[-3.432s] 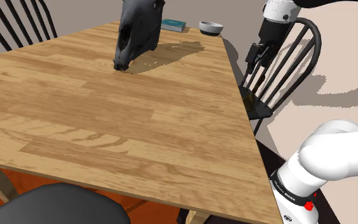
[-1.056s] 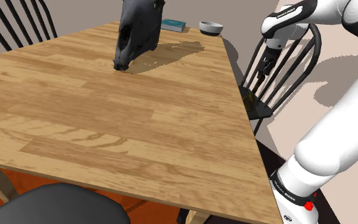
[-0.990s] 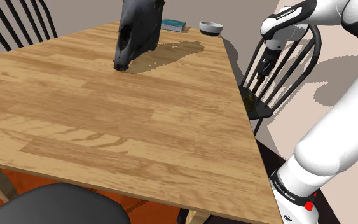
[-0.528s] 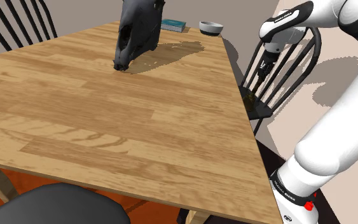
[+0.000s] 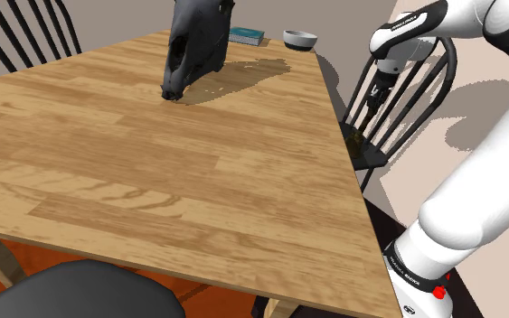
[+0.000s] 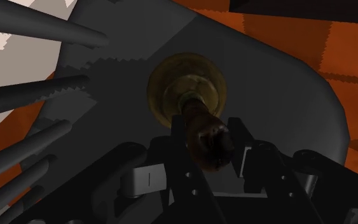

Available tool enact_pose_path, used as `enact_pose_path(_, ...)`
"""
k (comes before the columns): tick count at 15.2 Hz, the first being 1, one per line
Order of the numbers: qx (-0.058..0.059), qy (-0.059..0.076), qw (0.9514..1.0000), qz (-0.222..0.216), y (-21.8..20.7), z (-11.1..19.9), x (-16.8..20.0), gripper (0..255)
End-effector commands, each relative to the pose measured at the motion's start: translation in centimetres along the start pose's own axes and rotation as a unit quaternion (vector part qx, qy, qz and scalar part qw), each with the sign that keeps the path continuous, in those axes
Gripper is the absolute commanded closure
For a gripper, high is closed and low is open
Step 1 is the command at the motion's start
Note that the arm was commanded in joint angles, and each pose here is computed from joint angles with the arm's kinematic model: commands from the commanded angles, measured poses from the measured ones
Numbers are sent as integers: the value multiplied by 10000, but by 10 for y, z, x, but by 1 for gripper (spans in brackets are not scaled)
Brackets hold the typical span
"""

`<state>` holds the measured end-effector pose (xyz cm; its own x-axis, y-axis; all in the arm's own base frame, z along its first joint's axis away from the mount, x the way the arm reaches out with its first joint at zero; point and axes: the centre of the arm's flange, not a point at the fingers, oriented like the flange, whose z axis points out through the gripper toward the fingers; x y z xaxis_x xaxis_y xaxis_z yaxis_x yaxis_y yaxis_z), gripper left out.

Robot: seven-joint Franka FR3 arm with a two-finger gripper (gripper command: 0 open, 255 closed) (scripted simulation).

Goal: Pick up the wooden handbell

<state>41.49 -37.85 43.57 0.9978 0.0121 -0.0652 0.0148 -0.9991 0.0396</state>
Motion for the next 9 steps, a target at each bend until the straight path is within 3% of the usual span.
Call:
enact_pose_path(1, 1, -1, 10000, 0, 1, -10, -1, 255)
enact_pose_path(9, 1, -1, 10000, 0, 2, -52, -4, 255)
